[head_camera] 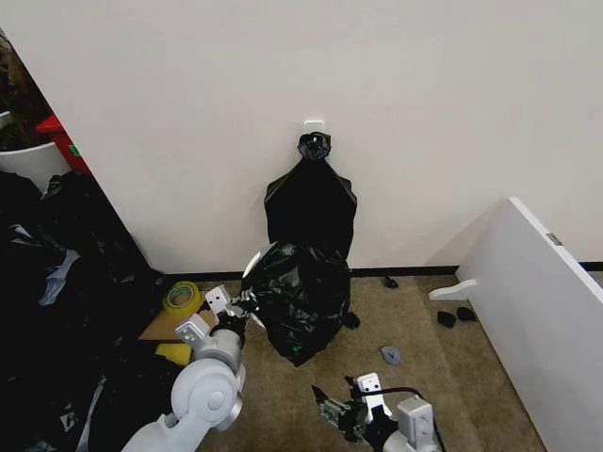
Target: Place the garbage bag over the trash bin.
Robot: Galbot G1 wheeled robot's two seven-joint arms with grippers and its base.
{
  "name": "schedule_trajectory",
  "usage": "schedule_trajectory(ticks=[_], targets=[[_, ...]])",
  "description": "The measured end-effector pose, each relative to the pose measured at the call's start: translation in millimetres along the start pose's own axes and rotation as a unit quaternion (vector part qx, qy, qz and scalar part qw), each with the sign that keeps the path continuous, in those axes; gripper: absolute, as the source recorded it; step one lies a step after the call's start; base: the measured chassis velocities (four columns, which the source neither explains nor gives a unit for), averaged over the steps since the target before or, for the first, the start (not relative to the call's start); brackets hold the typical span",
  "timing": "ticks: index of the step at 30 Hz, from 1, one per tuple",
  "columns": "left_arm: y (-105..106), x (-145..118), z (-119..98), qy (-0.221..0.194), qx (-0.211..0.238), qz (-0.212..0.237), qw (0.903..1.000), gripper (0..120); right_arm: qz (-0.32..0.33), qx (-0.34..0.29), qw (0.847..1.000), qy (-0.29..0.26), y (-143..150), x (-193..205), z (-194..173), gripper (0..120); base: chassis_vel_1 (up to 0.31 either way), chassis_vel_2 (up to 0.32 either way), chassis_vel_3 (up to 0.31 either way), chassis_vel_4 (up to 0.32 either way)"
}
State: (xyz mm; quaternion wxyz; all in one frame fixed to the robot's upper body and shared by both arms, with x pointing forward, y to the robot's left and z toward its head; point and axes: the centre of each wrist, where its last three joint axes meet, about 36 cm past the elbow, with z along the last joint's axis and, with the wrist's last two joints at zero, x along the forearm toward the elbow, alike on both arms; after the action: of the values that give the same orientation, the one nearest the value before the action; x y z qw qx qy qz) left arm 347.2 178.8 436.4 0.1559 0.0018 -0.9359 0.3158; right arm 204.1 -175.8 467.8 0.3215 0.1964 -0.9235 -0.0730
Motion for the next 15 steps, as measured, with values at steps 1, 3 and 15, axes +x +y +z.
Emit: schedule_trajectory(ticks=[1,3,15], targets=[[1.4,1.7,0.5,0.0,-0.006,0.005,1.0,4,0.001,0.0,1.0,-0.008,-2.2,3.9,-2.2,96,0.0,0.0,0.0,0.0],[4.2,4.7,1.5,-0.001,-0.019,0.016,0.9997,4,-0.001,0.003,1.0,-0.025,-5.8,10.6,-6.5,99,0.0,0.0,0.0,0.0],[18.2,24.8,0.1,0.01,-0.112,0.118,0.9866,4,-0.079,0.108,0.978,-0.162,-51.1,28.9,-62.5,100,0.0,0.0,0.0,0.0]])
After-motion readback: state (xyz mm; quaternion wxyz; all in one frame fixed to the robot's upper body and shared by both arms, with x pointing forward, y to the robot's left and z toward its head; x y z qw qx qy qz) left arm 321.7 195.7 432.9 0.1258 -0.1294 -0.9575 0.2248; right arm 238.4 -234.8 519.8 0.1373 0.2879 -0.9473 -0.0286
